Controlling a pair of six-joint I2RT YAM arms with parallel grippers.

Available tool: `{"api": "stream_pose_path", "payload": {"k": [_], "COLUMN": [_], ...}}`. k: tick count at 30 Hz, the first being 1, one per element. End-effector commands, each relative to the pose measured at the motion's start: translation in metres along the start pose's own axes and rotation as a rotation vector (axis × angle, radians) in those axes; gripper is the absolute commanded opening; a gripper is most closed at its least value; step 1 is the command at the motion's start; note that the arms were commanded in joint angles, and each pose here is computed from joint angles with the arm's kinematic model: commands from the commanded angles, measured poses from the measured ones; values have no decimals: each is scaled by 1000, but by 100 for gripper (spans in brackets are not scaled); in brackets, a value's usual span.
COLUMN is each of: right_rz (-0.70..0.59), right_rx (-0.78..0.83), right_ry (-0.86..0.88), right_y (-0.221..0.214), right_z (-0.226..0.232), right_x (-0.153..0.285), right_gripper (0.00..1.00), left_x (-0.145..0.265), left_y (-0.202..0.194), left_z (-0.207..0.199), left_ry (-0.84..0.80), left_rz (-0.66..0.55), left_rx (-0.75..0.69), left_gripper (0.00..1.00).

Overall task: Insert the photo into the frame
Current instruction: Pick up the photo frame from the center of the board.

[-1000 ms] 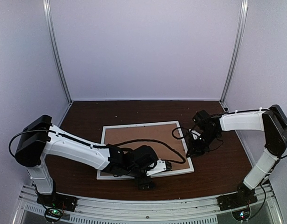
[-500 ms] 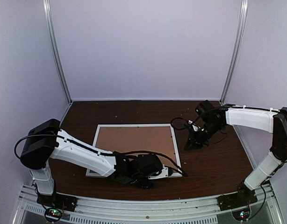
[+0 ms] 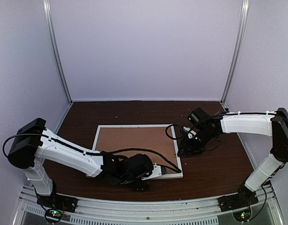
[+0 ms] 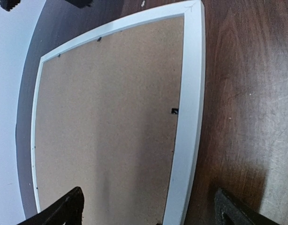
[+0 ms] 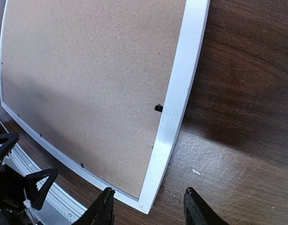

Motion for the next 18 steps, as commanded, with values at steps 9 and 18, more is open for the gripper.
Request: {"api": "stream_pose_path", "payload": {"k": [9,18], "right_rz": [-34,-14], "right_rx": [83,109], "right_ry": [-257,-312], "right_y": [2,-4], "right_z": [-4,-4], "right_x": [-51,-64], "right_gripper": [50,21], "left_x": [29,20], "left_y": [-3,-14], "left_z": [13,10], "left_ry": [17,43], "left_rz": [-99,-47], "left_rx": [183,172], "left_gripper": [98,98]}}
Point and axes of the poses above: each gripper's point midway between its finger pads, its own x axis back along the fingers, its own z axis along the line the jaws close on, y = z × x, the point moved 6 cm from there along x, back along the fingers, and after that the axes turned 2 degrees about -x, right-handed, at the moved point
